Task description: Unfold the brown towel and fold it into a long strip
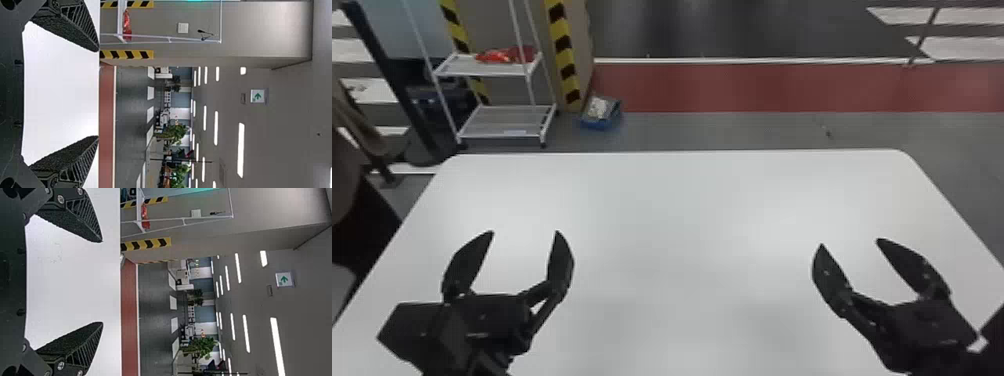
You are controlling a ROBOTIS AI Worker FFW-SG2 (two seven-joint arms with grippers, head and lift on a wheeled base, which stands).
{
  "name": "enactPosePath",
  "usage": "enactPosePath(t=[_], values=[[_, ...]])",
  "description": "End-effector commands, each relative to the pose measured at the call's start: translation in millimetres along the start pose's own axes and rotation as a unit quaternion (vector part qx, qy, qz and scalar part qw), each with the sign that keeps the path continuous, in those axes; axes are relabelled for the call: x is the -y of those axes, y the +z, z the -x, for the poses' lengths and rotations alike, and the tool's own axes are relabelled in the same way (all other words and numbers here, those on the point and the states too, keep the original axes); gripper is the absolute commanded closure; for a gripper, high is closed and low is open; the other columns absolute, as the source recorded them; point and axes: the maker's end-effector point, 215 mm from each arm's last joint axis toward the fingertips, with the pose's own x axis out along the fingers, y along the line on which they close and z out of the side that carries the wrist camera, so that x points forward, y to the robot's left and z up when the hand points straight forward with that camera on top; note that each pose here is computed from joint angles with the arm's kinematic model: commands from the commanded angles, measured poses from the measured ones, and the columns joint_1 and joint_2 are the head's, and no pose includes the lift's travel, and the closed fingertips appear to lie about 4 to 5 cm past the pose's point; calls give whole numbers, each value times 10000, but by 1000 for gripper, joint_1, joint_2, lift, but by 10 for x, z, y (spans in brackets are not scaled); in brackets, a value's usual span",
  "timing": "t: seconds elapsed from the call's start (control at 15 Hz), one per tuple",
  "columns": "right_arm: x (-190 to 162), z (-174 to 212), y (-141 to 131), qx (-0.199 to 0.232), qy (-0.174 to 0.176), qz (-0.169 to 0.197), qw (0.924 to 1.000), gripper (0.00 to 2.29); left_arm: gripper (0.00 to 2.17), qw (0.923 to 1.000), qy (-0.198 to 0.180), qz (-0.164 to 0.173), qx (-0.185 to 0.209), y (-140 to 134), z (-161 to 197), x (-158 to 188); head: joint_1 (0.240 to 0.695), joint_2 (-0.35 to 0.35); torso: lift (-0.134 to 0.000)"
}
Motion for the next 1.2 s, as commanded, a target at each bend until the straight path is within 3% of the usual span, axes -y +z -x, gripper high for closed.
enactPosePath(t=[0.0, 1.13], values=[[13, 2, 11, 18, -12, -3, 10000, 144, 90, 10000, -5, -13, 15, 17, -2, -5, 695, 17, -123], [42, -15, -47, -30, -48, -26, 10000, 144, 90, 10000, -46, -29, -37, -34, -10, 26, 695, 9, -123]])
